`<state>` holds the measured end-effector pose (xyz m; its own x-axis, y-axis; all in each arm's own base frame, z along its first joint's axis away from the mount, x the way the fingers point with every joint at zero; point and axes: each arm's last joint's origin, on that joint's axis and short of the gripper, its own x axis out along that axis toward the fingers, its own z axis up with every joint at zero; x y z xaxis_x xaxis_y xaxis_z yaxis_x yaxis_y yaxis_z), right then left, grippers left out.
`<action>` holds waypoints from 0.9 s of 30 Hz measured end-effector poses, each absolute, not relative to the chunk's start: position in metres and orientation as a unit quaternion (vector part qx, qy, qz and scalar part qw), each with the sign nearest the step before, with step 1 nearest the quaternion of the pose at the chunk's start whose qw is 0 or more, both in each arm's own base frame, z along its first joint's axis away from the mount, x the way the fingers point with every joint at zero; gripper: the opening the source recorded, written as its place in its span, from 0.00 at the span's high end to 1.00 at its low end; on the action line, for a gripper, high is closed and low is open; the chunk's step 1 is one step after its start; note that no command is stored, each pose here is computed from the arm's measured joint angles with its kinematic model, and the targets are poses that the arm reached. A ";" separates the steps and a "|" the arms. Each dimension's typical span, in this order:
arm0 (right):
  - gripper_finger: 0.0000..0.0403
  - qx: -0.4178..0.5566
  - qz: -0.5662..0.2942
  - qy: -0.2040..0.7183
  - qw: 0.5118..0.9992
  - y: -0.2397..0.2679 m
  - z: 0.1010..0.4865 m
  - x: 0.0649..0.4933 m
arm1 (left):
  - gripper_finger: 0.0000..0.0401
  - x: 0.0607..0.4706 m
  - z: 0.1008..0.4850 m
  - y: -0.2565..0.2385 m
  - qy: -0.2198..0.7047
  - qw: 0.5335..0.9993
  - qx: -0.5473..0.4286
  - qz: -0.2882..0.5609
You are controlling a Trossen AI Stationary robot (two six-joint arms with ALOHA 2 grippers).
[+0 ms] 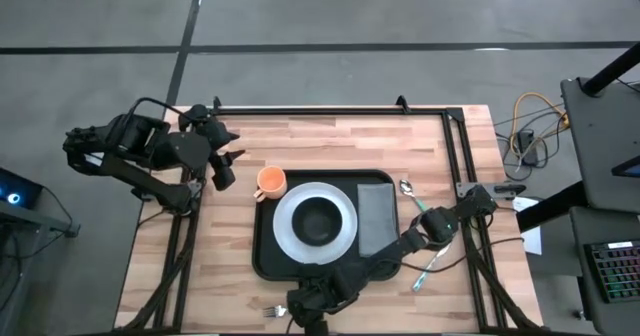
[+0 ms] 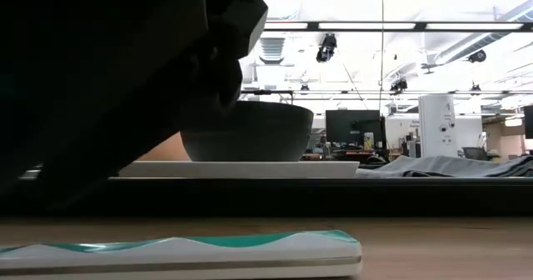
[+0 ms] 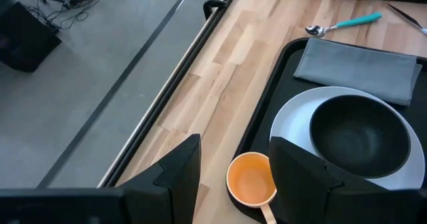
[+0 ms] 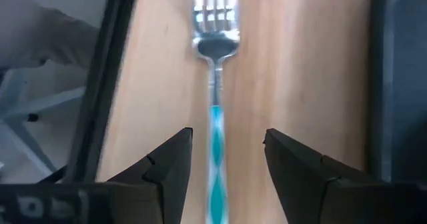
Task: Set up tray
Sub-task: Put the blue patterned fork on top of the gray napkin on the black serving tray
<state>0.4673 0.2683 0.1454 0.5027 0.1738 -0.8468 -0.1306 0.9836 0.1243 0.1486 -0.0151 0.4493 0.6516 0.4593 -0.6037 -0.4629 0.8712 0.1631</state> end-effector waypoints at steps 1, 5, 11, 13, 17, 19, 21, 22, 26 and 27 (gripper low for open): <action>0.56 0.024 0.090 0.491 0.866 0.268 0.145 0.467 | 0.61 0.149 0.449 -0.015 0.331 0.909 -0.003 0.254; 0.56 0.022 0.090 0.494 0.865 0.269 0.140 0.466 | 0.61 0.149 0.449 -0.015 0.331 0.909 -0.003 0.254; 0.56 0.024 0.091 0.491 0.866 0.268 0.136 0.466 | 0.61 0.149 0.449 -0.015 0.331 0.909 -0.003 0.254; 0.56 0.024 0.092 0.489 0.867 0.268 0.133 0.466 | 0.61 0.149 0.449 -0.015 0.331 0.909 -0.003 0.254; 0.56 0.032 0.100 0.489 0.866 0.269 0.127 0.466 | 0.61 0.149 0.449 -0.015 0.332 0.909 -0.003 0.253; 0.56 0.032 0.100 0.490 0.865 0.268 0.126 0.465 | 0.61 0.149 0.449 -0.015 0.331 0.909 -0.003 0.253; 0.56 0.032 0.101 0.490 0.865 0.268 0.126 0.465 | 0.61 0.149 0.449 -0.015 0.332 0.909 -0.003 0.253; 0.57 0.032 0.101 0.490 0.865 0.268 0.126 0.465 | 0.61 0.149 0.449 -0.015 0.331 0.909 -0.003 0.253; 0.61 0.031 0.108 0.492 0.863 0.269 0.127 0.465 | 0.61 0.149 0.449 -0.015 0.332 0.909 -0.003 0.253; 0.63 0.033 0.111 0.494 0.862 0.268 0.126 0.465 | 0.61 0.149 0.449 -0.015 0.332 0.909 -0.003 0.253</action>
<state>0.4651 0.2685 0.1264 0.4872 0.2230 -0.8444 -0.1586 0.9734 0.1655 0.1486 -0.0151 0.4493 0.6518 0.4586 -0.6040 -0.4625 0.8716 0.1627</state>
